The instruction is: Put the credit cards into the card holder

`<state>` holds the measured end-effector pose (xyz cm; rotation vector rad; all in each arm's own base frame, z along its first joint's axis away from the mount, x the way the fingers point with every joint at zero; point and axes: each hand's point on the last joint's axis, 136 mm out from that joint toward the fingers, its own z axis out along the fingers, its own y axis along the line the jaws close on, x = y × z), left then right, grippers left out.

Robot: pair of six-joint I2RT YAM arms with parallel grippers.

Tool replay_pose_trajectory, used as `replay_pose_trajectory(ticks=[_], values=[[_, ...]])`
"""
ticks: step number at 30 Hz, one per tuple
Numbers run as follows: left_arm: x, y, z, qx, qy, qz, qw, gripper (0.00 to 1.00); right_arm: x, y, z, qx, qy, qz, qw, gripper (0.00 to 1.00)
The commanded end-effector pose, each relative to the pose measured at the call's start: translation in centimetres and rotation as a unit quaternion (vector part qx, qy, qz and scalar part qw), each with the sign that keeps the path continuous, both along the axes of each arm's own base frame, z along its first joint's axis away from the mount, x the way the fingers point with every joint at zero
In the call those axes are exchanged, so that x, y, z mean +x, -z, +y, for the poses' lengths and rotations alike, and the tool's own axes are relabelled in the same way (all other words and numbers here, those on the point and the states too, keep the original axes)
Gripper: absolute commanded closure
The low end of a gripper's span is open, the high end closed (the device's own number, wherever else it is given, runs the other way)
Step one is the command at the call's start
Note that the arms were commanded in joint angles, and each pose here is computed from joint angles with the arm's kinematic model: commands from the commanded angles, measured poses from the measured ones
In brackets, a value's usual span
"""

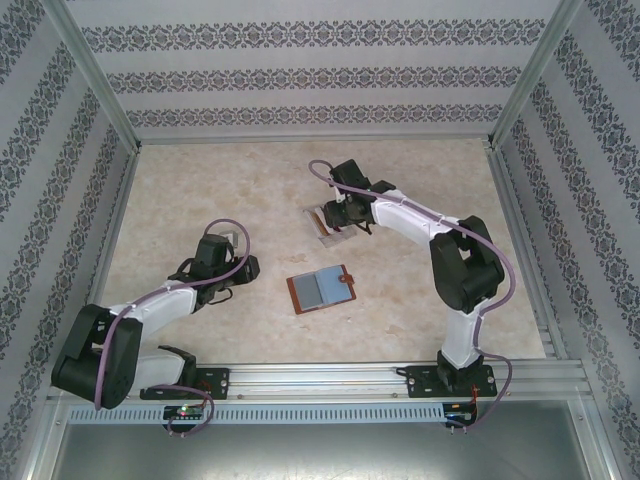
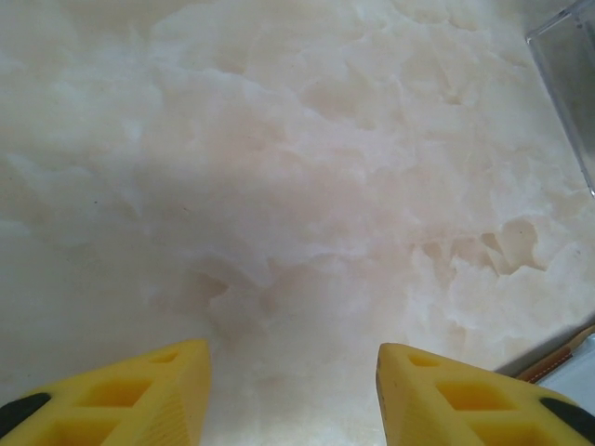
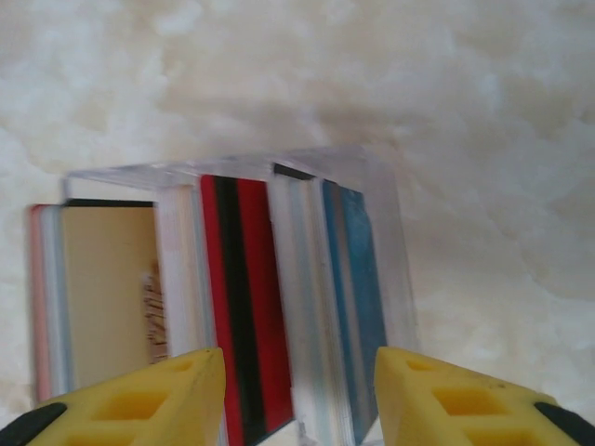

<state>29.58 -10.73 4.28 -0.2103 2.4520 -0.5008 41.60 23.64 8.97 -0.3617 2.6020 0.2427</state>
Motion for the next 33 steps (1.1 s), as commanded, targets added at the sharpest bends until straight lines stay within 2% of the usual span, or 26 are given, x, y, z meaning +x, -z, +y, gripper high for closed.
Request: replay_pose_trajectory(ticks=[1,4,10,18,24,27,33], values=[[0.8,-0.3,-0.3,0.003,0.011,-0.009,1.000,0.49,0.2,0.4,0.2,0.006,-0.021,0.016,1.000,0.50],[0.8,-0.1,-0.3,0.004,0.011,-0.007,1.000,0.48,0.2,1.5,0.4,0.001,-0.030,0.031,0.999,0.47],[0.8,-0.1,-0.3,0.005,0.011,-0.006,1.000,0.48,1.1,3.2,-0.8,-0.030,-0.022,0.038,0.999,0.47],[0.8,-0.1,-0.4,0.004,0.014,-0.004,1.000,0.48,2.3,3.7,-1.8,-0.077,-0.027,0.028,0.996,0.47],[0.9,-0.2,-0.3,0.004,0.014,-0.005,1.000,0.47,2.5,4.5,-2.0,-0.090,-0.035,0.036,0.995,0.47],[0.9,-0.1,-0.3,0.006,0.012,-0.004,1.000,0.47,2.5,4.8,-2.1,-0.081,-0.033,0.045,0.995,0.47],[0.9,-0.2,-0.3,0.006,0.012,-0.005,1.000,0.46,1.7,4.9,-1.2,-0.016,-0.051,0.095,0.994,0.54]])
